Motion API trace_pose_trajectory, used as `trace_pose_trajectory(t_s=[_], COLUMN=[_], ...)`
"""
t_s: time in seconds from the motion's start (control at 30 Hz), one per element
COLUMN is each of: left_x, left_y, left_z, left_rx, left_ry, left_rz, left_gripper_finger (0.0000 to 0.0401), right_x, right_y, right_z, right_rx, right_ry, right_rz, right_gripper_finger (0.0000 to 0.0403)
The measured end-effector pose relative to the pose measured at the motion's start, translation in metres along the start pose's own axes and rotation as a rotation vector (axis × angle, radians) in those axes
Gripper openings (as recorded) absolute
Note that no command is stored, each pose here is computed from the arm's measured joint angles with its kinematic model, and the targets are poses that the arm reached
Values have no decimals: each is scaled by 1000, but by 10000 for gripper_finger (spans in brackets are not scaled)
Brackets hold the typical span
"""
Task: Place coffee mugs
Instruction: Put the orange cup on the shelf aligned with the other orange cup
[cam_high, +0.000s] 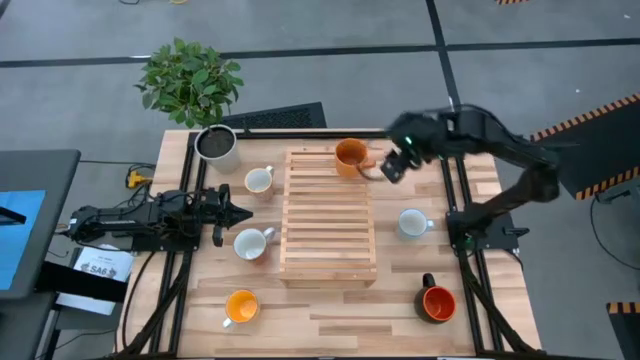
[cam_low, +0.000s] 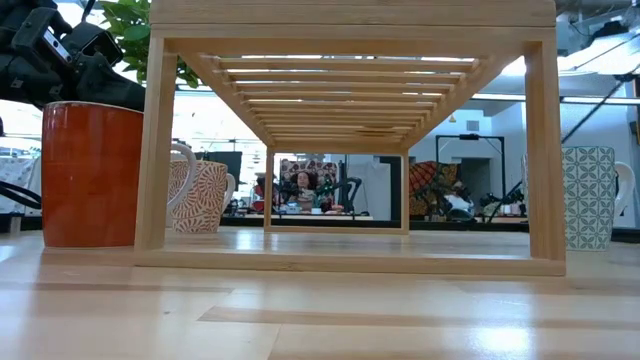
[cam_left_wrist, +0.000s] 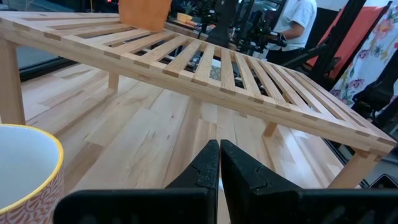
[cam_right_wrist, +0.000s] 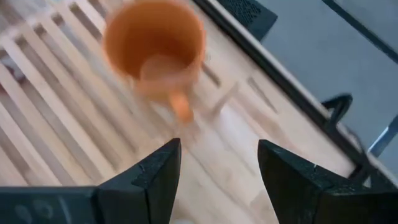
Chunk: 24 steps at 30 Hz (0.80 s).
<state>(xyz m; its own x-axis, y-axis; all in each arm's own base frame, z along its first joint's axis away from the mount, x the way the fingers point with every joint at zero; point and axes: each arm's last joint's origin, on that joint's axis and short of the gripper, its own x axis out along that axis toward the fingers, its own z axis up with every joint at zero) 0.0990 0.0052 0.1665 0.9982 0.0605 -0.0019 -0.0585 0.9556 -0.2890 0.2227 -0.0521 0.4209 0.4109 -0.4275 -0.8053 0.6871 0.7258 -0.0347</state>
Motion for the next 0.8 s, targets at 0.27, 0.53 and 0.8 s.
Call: trace_pose_trajectory(t_s=[0.27, 0.53, 0.8], left_x=[0, 0, -1], left_y=[0, -1, -4], left_z=[0, 6, 15], left_rx=[-5, -9, -141], left_ry=[0, -72, -162], left_rz=[0, 8, -39], left_gripper_finger=[0, 0, 0], right_x=[0, 8, 29], right_y=[-4, 1, 12], right_z=[-65, -85, -91], right_rx=[179, 215, 136], right_ry=[-260, -575, -505], right_rz=[208, 387, 353], right_gripper_finger=[238, 238, 238])
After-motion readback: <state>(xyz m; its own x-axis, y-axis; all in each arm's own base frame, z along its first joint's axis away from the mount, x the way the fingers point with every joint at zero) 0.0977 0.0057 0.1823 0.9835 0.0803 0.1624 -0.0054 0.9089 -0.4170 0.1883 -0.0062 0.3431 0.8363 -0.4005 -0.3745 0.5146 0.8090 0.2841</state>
